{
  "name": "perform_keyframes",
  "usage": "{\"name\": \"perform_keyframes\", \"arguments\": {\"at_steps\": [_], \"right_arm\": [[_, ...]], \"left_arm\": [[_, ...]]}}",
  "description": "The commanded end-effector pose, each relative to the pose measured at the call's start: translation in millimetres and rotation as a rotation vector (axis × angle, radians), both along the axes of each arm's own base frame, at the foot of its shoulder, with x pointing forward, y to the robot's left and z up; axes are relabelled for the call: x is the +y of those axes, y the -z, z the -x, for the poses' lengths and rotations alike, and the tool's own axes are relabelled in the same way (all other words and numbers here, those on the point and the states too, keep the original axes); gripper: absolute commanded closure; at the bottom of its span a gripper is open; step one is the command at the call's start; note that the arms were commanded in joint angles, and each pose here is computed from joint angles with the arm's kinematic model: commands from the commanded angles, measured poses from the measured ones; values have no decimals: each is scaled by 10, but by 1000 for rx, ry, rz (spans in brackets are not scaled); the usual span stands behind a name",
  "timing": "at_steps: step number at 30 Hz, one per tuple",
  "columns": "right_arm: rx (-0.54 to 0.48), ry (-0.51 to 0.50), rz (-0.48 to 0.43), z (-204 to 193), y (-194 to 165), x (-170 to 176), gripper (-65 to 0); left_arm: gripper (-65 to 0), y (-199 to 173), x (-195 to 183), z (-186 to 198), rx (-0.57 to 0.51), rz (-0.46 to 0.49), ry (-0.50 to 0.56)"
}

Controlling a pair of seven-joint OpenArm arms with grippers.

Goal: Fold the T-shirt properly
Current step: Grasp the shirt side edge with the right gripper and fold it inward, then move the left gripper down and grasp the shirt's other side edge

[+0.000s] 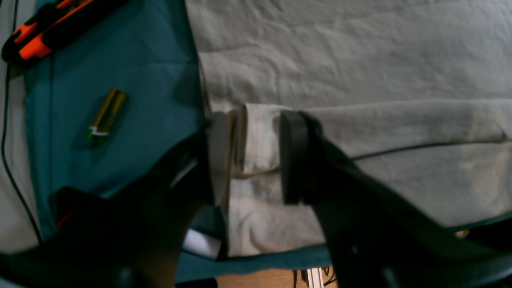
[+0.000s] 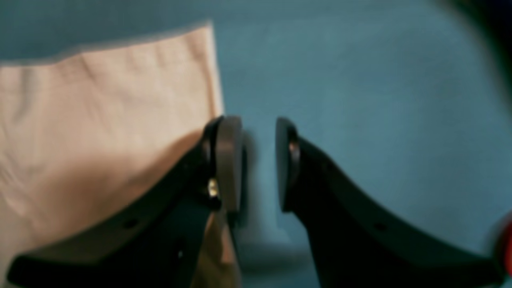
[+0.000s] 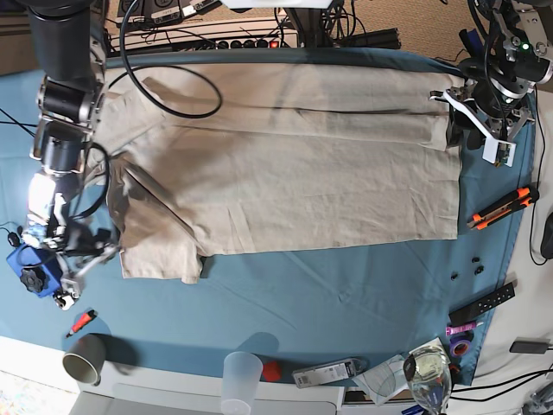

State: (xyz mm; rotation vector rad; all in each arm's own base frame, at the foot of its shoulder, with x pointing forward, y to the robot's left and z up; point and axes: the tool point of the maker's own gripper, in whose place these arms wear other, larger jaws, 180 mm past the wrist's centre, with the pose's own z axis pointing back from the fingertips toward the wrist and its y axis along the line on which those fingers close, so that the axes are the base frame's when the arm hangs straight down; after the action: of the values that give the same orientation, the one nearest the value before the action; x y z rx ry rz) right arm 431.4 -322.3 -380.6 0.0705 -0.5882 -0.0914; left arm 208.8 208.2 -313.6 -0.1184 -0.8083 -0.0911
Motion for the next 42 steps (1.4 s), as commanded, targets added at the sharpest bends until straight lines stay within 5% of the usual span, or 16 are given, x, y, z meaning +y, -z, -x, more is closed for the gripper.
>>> {"name": "perform_keyframes", "arguments": {"at_steps": [1,9,19,30,42], "right_arm": [[-53,-2,10,-152,-154,-14,-154],[24,-34,-68,-78,235,440,-154],[88,-37,-64,28,280,405,-154],[114,-41,-66,70,303,415,-154],[149,-45,-68,127,330,422,-154]], "left_arm": [[-230,-108,-7,-53,-47,-1,7],[-230,-162,-1,-102,-84,-1,3],[-280,-225,52,-545,-188,-43,-4],[-293,233,48,-1314,-83,-78,-12],[-292,638,170,-1752,66,6,-70]]}}
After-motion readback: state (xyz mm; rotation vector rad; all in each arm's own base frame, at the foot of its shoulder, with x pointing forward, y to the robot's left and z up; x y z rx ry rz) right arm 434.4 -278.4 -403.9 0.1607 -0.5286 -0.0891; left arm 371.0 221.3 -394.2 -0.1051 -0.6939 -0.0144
